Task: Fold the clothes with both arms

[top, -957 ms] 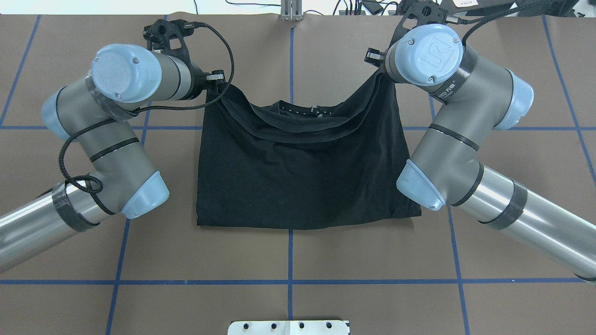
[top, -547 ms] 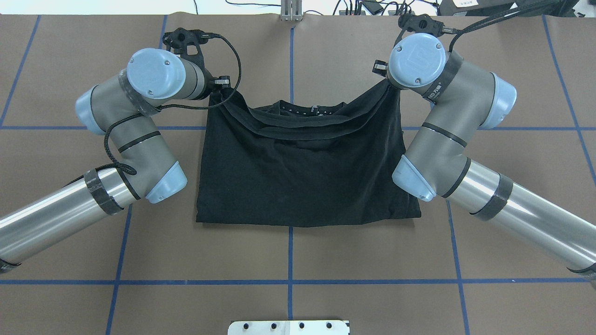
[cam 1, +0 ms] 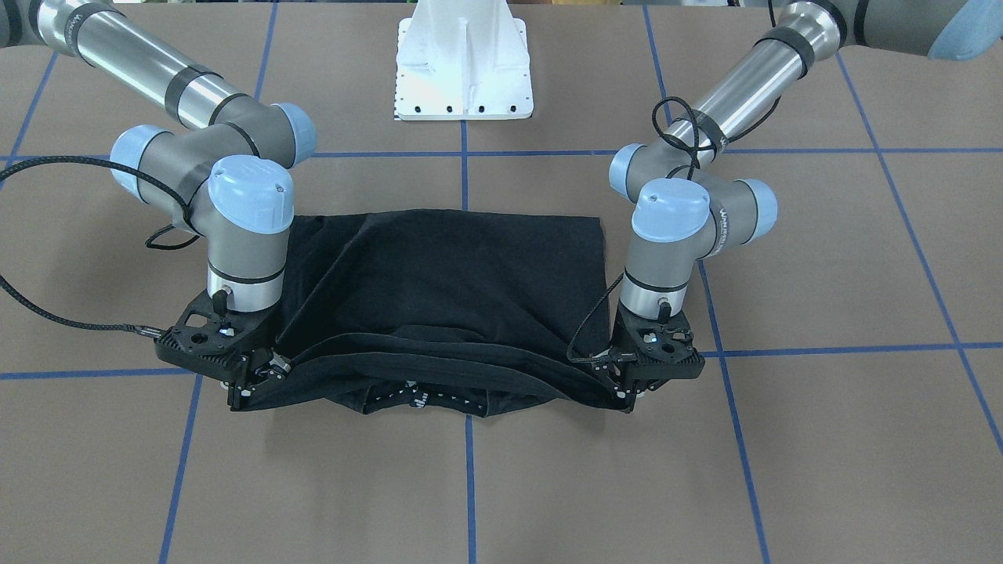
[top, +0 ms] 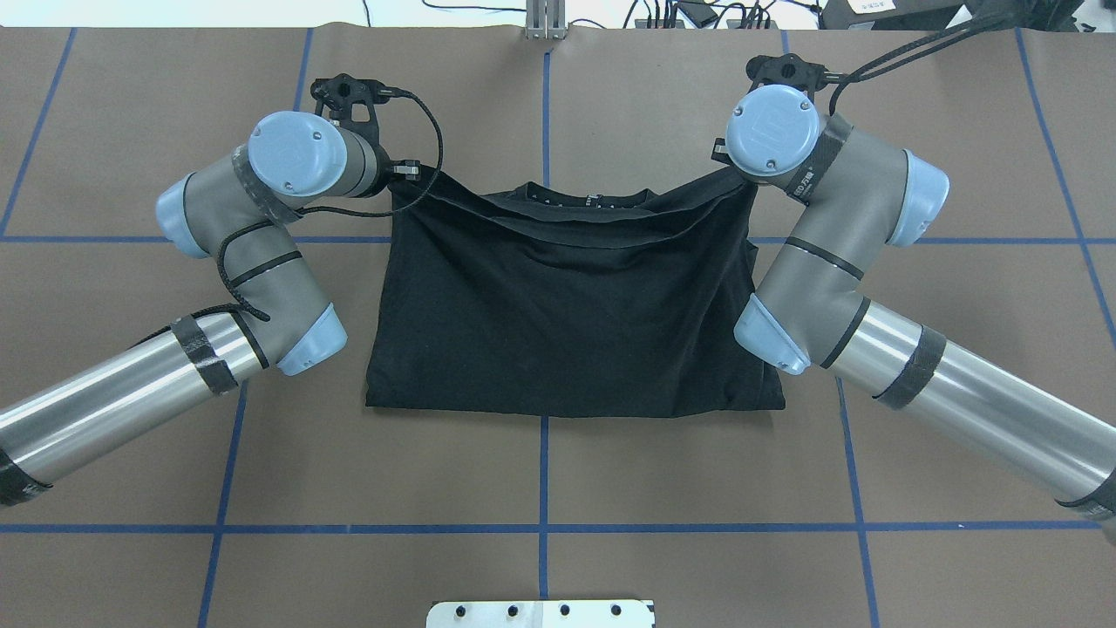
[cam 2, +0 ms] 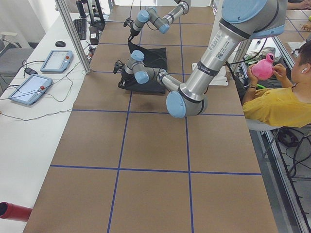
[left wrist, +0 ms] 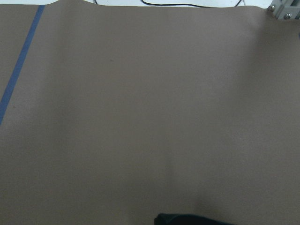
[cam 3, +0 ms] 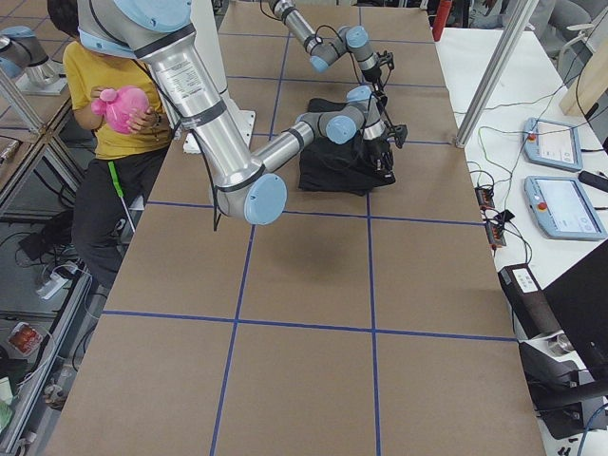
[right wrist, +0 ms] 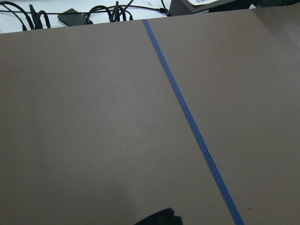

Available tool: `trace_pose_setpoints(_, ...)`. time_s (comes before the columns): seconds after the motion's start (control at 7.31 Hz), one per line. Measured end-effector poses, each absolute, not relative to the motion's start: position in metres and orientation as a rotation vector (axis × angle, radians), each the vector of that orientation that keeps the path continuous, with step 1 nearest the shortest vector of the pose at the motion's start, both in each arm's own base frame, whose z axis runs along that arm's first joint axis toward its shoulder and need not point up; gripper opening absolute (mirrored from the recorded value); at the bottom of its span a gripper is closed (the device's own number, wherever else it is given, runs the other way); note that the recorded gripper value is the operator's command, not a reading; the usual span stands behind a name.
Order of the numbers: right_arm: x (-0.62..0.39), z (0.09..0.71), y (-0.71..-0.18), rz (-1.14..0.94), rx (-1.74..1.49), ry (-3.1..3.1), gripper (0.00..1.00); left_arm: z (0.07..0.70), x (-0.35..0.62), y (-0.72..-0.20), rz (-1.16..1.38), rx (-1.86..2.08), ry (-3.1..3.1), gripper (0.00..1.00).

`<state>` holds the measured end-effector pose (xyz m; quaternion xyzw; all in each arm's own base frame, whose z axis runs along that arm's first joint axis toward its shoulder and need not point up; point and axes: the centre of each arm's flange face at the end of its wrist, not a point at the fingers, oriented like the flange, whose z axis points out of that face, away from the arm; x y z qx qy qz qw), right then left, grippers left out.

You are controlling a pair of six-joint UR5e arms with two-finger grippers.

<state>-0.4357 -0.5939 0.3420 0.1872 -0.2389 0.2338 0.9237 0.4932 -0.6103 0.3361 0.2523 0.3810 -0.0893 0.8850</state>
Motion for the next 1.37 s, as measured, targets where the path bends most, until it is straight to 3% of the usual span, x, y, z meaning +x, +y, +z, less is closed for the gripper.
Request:
trace_pose_setpoints(0.14,-0.438,0.345,-0.594,0.467,0.383,-0.482,0.15,0.337,0.494,-0.611,-0.175,0.529,0.791,0.14)
trace_pose_setpoints(0.27,-0.441,0.345,-0.592,0.453,0.381,-0.481,0.98,0.335,0.493,-0.611,-0.168,0.538,0.801,0.99)
trace_pose_setpoints(0.82,-0.414,0.323,-0.607,0.29,0.322,-0.562,0.99,0.307,0.466,-0.603,-0.033,0.611,0.929,1.0)
trace_pose_setpoints(1.37,-0.37,0.314,-0.58,0.19,0.335,-0.639,0.99,0.306,0.399,-0.524,0.037,0.631,1.048,1.0)
